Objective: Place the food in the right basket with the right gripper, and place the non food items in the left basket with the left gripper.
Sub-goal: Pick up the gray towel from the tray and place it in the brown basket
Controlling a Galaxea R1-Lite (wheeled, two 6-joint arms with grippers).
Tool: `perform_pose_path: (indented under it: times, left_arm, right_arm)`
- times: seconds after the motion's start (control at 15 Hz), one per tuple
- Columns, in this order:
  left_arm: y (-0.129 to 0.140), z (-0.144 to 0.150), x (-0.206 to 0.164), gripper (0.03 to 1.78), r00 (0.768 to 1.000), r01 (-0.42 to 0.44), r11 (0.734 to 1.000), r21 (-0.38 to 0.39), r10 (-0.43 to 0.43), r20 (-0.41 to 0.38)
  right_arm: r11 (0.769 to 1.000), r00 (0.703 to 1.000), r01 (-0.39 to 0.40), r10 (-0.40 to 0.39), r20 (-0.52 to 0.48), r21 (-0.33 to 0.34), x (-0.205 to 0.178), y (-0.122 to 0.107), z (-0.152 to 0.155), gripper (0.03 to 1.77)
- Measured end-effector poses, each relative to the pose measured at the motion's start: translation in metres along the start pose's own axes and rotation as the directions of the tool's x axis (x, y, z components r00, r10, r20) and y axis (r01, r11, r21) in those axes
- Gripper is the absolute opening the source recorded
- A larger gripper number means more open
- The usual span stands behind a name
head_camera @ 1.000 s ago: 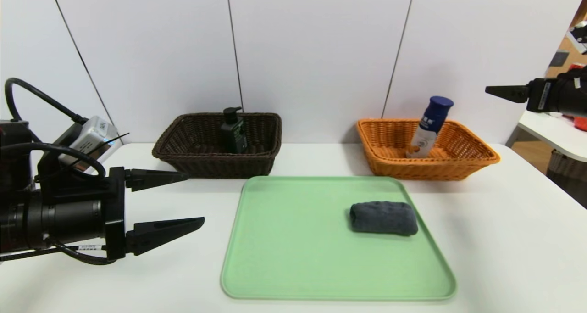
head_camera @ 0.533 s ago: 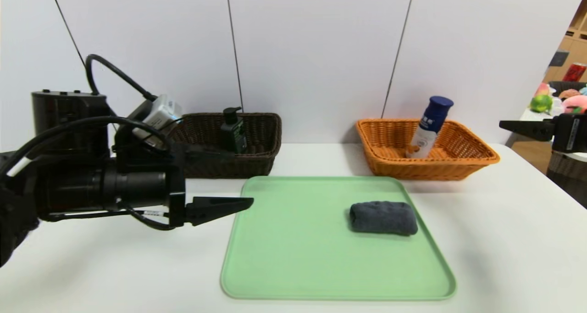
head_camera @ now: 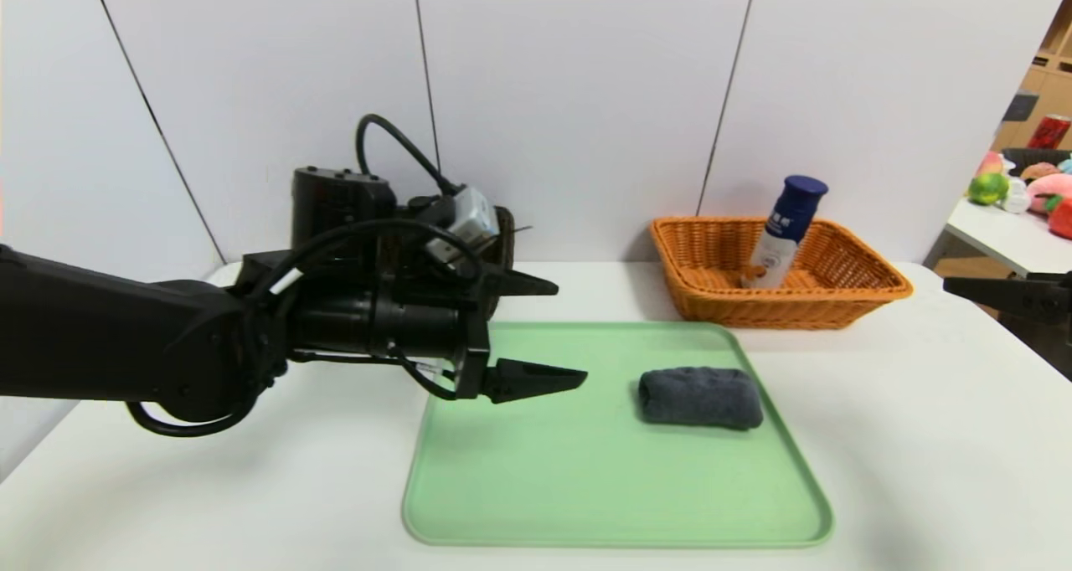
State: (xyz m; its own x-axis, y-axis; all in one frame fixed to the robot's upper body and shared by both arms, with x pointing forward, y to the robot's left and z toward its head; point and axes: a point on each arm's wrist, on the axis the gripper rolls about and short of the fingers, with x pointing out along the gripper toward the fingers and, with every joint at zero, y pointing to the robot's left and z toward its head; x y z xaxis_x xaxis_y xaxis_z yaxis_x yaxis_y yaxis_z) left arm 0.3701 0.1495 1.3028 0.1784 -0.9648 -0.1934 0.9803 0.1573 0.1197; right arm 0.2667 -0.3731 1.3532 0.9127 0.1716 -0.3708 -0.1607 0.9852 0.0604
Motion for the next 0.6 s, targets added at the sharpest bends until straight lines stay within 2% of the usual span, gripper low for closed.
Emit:
perform_pose_path:
  times: [0.33,0.6]
  left_arm:
    - [0.003,-0.018,0.069,1.69,0.992,0.123,0.992,0.008,-0.123,-0.016]
    - [0.008,-0.034,0.111,1.69,0.984,0.175,0.984,0.020,-0.174,-0.029]
  right_arm:
    - [1.000,1.000,0.000,0.000,0.002,0.001,-0.008,0.004,-0.004,1.69]
    - [1.000,1.000,0.004,-0.004,0.002,0.001,-0.011,0.005,-0.005,1.69]
